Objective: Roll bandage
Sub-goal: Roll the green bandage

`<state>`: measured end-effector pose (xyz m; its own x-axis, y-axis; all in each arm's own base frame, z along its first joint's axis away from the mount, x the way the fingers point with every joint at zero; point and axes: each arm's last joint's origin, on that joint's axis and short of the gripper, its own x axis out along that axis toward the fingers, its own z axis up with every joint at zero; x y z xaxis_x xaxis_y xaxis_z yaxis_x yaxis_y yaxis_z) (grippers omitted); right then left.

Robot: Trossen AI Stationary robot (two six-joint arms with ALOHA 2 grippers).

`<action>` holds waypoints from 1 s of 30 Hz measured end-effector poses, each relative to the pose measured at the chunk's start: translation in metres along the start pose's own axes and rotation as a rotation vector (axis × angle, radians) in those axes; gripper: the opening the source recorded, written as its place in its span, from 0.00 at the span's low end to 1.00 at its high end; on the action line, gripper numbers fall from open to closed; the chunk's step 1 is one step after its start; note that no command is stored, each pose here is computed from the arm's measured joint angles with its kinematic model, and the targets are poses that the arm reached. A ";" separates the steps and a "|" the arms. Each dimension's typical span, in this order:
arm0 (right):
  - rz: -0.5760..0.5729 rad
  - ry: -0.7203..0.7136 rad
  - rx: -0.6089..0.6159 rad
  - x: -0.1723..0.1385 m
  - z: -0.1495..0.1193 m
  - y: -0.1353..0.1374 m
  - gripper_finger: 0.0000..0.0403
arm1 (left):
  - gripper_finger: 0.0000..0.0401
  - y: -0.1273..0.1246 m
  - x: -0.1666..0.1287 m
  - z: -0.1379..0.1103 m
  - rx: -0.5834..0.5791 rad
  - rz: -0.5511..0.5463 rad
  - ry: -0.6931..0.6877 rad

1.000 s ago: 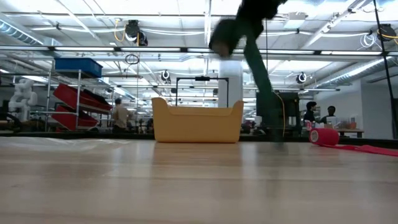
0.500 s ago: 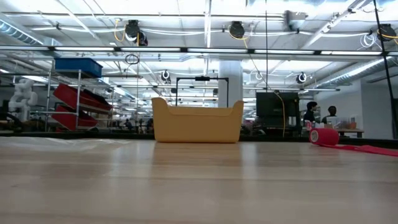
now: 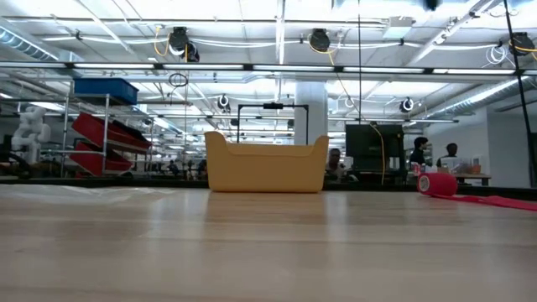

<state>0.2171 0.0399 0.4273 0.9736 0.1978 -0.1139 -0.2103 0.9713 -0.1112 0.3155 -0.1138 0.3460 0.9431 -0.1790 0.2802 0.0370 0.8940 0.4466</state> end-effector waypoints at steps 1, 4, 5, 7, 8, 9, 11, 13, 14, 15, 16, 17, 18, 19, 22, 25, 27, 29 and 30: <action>0.000 -0.003 0.000 0.001 0.000 0.000 0.03 | 0.35 -0.002 0.004 -0.001 0.002 0.001 0.022; 0.000 -0.007 0.000 0.002 0.000 0.000 0.03 | 0.46 -0.005 0.013 -0.001 0.000 0.111 0.089; -0.001 -0.009 0.000 0.002 0.001 0.000 0.03 | 0.48 -0.004 0.015 -0.001 -0.002 0.166 0.114; -0.001 -0.011 0.000 0.002 0.001 0.000 0.03 | 0.53 -0.002 0.018 0.000 -0.005 0.242 0.148; -0.001 -0.015 -0.001 0.002 0.001 0.000 0.03 | 0.54 -0.001 0.019 0.000 -0.007 0.258 0.153; -0.001 -0.017 -0.001 0.002 0.001 0.000 0.03 | 0.55 -0.001 0.019 0.000 -0.009 0.259 0.151; -0.001 -0.015 -0.001 0.002 0.001 0.000 0.03 | 0.56 -0.003 0.020 -0.001 -0.009 0.255 0.151; -0.001 -0.012 -0.003 0.003 0.000 0.000 0.03 | 0.56 -0.003 0.020 0.000 -0.017 0.258 0.139; -0.001 -0.009 -0.003 0.004 0.000 0.000 0.03 | 0.56 -0.002 0.020 0.001 -0.031 0.264 0.130; 0.000 -0.006 -0.003 0.005 0.000 0.000 0.03 | 0.56 -0.001 0.020 0.001 -0.043 0.269 0.123; 0.000 -0.005 -0.003 0.006 -0.001 0.000 0.03 | 0.56 -0.001 0.020 0.002 -0.047 0.279 0.120; -0.001 -0.004 -0.003 0.006 -0.001 0.000 0.03 | 0.56 0.000 0.019 0.002 -0.051 0.295 0.120; -0.005 -0.001 -0.003 0.007 -0.001 0.000 0.03 | 0.56 0.000 0.019 0.002 -0.052 0.300 0.119; -0.017 0.004 -0.003 0.008 -0.002 0.000 0.03 | 0.56 0.000 0.019 0.003 -0.056 0.302 0.119; -0.040 0.019 -0.003 0.012 -0.004 -0.001 0.03 | 0.56 0.002 0.020 0.002 -0.085 0.308 0.117; -0.047 0.030 -0.014 0.015 -0.006 -0.001 0.03 | 0.56 0.004 0.020 0.000 -0.100 0.325 0.122; -0.053 0.032 -0.017 0.017 -0.006 -0.001 0.03 | 0.56 0.005 0.020 -0.001 -0.098 0.332 0.128; -0.050 0.031 -0.021 0.020 -0.007 -0.001 0.03 | 0.56 0.006 0.020 -0.002 -0.094 0.331 0.135; -0.051 0.030 -0.022 0.020 -0.007 -0.001 0.03 | 0.56 0.006 0.020 -0.002 -0.089 0.324 0.135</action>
<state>0.2366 0.0418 0.4183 0.9801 0.1436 -0.1370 -0.1626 0.9768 -0.1396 0.3355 -0.1112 0.3527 0.9455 0.1705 0.2774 -0.2483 0.9287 0.2754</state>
